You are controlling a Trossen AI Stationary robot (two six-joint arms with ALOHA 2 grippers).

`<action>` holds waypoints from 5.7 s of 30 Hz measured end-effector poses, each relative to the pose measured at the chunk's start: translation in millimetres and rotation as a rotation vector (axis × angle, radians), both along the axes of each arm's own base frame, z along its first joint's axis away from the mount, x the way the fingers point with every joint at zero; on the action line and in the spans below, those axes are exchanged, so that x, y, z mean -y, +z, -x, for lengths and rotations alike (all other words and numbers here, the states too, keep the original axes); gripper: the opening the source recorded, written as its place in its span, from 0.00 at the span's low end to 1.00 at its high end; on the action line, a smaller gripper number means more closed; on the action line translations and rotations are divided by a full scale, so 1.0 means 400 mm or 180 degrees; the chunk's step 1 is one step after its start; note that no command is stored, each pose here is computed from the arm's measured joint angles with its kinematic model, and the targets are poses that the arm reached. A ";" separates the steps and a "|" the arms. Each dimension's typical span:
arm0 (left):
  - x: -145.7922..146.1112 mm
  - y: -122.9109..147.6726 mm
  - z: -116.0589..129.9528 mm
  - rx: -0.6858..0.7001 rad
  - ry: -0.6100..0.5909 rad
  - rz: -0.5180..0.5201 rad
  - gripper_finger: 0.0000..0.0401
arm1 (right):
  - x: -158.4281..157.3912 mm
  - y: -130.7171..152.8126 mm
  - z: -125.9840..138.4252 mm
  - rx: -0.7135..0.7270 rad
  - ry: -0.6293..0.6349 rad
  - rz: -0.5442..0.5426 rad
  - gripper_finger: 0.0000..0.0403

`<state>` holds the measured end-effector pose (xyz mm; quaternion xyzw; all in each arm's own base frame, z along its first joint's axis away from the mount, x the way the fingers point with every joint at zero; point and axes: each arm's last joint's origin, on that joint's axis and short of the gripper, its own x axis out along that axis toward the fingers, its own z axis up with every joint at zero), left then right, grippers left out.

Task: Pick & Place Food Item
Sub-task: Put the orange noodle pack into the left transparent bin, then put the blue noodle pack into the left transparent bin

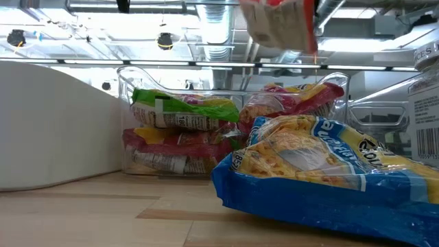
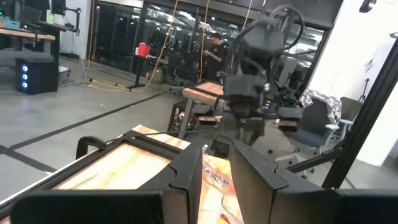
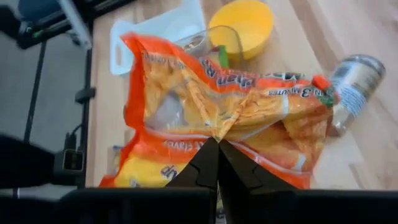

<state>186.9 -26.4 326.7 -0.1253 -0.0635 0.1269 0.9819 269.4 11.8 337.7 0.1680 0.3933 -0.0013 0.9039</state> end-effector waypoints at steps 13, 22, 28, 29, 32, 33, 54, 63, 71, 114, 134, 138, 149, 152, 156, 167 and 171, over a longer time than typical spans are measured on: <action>0.003 -0.002 0.003 -0.0033 -0.0077 0.0062 0.19 | -0.060 0.018 -0.107 -0.0560 0.0774 0.0439 0.00; 0.006 -0.002 0.010 -0.0052 -0.0124 0.0057 0.19 | -0.099 -0.009 -0.142 -0.0811 0.1185 0.0578 0.00; 0.005 0.001 0.015 -0.0038 -0.0122 0.0060 0.19 | -0.111 -0.042 -0.157 -0.0998 0.1262 0.0584 0.00; 0.005 0.000 0.016 -0.0057 -0.0122 0.0054 0.19 | -0.112 -0.041 -0.163 -0.0949 0.1259 0.0587 0.00; 0.004 0.001 0.018 -0.0042 -0.0119 0.0059 0.19 | -0.113 -0.050 -0.165 -0.1010 0.1275 0.0593 0.00; 0.004 0.001 0.019 -0.0056 -0.0119 0.0054 0.19 | -0.114 -0.051 -0.172 -0.0960 0.1272 0.0595 0.00; 0.003 0.002 0.021 -0.0043 -0.0110 0.0059 0.19 | -0.107 -0.039 -0.207 -0.0458 0.1420 0.0678 0.00; -0.002 0.000 0.021 -0.0081 -0.0048 0.0049 0.19 | -0.115 -0.041 -0.278 -0.0541 0.1579 0.0780 0.00; -0.009 -0.003 0.020 -0.0119 0.0059 0.0035 0.19 | -0.121 -0.020 -0.353 -0.0724 0.1850 0.0934 0.00; -0.008 -0.002 0.024 -0.0127 0.0017 -0.0008 0.19 | -0.115 -0.159 -0.452 -0.0884 0.1682 0.0631 0.04; -0.010 -0.002 0.024 -0.0157 0.0031 -0.0110 0.19 | -0.075 -0.088 -0.410 -0.0996 0.1002 0.0326 0.46; -0.010 -0.002 0.024 -0.0164 0.0049 -0.0135 0.19 | -0.099 -0.051 -0.375 -0.1057 0.0910 0.0224 0.48; -0.010 -0.002 0.024 -0.0166 0.0046 -0.0144 0.19 | -0.235 0.054 -0.266 -0.0999 0.0703 0.0098 0.45; -0.010 -0.002 0.024 -0.0165 0.0044 -0.0144 0.19 | -0.294 0.053 -0.247 -0.1025 0.0698 0.0100 0.44; -0.010 -0.002 0.024 -0.0165 0.0043 -0.0143 0.19 | -0.368 0.050 -0.220 -0.1014 0.0604 0.0162 0.44; -0.010 -0.002 0.024 -0.0183 0.0046 -0.0203 0.19 | -0.499 0.035 -0.144 -0.1081 0.0540 0.0268 0.44; -0.010 -0.002 0.024 -0.0181 0.0046 -0.0202 0.19 | -0.497 0.032 -0.138 -0.1142 0.0489 0.0317 0.44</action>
